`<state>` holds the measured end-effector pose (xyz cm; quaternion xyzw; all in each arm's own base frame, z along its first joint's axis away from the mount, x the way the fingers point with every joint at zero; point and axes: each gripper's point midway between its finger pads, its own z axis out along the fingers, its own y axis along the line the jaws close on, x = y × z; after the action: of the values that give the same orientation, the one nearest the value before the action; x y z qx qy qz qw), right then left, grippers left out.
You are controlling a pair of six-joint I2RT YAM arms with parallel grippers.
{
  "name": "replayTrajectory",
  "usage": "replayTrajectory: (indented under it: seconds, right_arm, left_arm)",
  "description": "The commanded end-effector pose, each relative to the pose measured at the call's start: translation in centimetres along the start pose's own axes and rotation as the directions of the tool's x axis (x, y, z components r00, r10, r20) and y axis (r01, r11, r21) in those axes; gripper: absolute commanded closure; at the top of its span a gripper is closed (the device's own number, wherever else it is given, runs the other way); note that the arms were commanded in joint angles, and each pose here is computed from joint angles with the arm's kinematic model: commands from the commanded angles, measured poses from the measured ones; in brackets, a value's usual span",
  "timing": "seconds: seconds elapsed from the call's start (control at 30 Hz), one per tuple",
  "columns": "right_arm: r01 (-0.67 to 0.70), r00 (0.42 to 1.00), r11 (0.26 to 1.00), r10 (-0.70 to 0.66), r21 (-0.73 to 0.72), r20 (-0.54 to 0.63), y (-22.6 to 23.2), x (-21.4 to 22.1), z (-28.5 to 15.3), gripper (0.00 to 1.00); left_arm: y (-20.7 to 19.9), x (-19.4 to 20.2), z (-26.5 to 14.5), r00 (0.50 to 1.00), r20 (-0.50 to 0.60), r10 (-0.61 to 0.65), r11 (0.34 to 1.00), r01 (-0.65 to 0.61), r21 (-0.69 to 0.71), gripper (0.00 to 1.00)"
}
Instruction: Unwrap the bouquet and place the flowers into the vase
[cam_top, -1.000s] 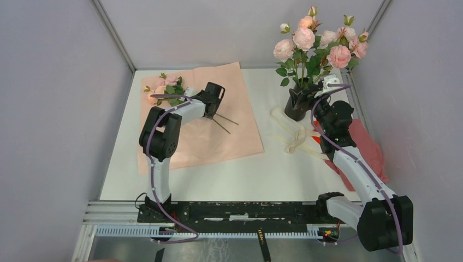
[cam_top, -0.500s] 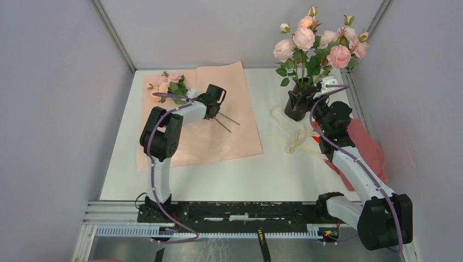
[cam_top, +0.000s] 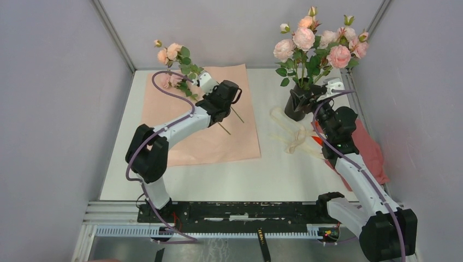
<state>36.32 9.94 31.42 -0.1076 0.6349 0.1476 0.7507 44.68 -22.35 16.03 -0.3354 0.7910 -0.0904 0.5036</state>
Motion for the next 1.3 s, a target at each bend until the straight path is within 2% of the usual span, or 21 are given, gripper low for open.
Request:
replayTrajectory:
  seconds: [0.0, 0.13, 0.23, 0.37, 0.5, 0.67, 0.83, 1.07, 1.27]
  right_arm:
    - [0.0, 0.998, 0.999, 0.003, -0.043, 0.065, 1.2, -2.7, -0.1, 0.22]
    - [0.005, 0.999, 0.993, 0.0, -0.116, 0.046, 3.9, -3.0, 0.5, 0.22]
    - [0.048, 0.998, 0.992, -0.054, -0.114, -0.043, 5.7, -2.6, 2.0, 0.23]
    - [0.047, 0.997, 0.983, -0.057, -0.18, -0.051, 8.5, -3.6, 3.7, 0.22]
    - [0.032, 0.995, 0.967, -0.054, -0.253, -0.082, 11.1, -2.8, 5.2, 0.22]
    - [-0.006, 0.985, 0.948, -0.049, -0.318, -0.164, 14.0, -0.6, 8.0, 0.21]
    - [-0.061, 0.979, 0.931, -0.015, -0.359, -0.204, 16.4, 1.5, 10.3, 0.21]
    - [-0.095, 0.982, 0.91, 0.02, -0.404, -0.186, 18.2, 0.5, 11.5, 0.21]
    - [-0.135, 0.98, 0.867, 0.047, -0.48, -0.192, 20.9, 0.2, 11.3, 0.21]
  left_arm:
    - [-1.0, -4.0, -1.7, 0.978, 0.168, 0.122, 0.99, -0.131, 0.048, 0.98]
    - [-1.2, -3.8, -2.9, 0.963, 0.215, 0.165, 0.963, -0.205, 0.178, 0.98]
    - [-1.3, -2.3, -3.6, 0.948, 0.23, 0.22, 0.909, -0.285, 0.304, 0.98]
    - [-0.5, -1.6, -5.1, 0.935, 0.28, 0.216, 0.851, -0.321, 0.415, 0.98]
    - [0.6, -1.8, -6.8, 0.906, 0.344, 0.248, 0.822, -0.385, 0.42, 0.98]
    - [-0.4, -2.2, -9.8, 0.867, 0.432, 0.25, 0.727, -0.463, 0.507, 0.98]
    - [-1.1, -1.9, -11.3, 0.834, 0.485, 0.263, 0.672, -0.519, 0.528, 0.98]
    - [-2.1, -1.0, -11.7, 0.795, 0.52, 0.313, 0.642, -0.58, 0.502, 0.98]
    - [-3.0, -0.4, -12.0, 0.79, 0.522, 0.321, 0.628, -0.59, 0.507, 0.98]
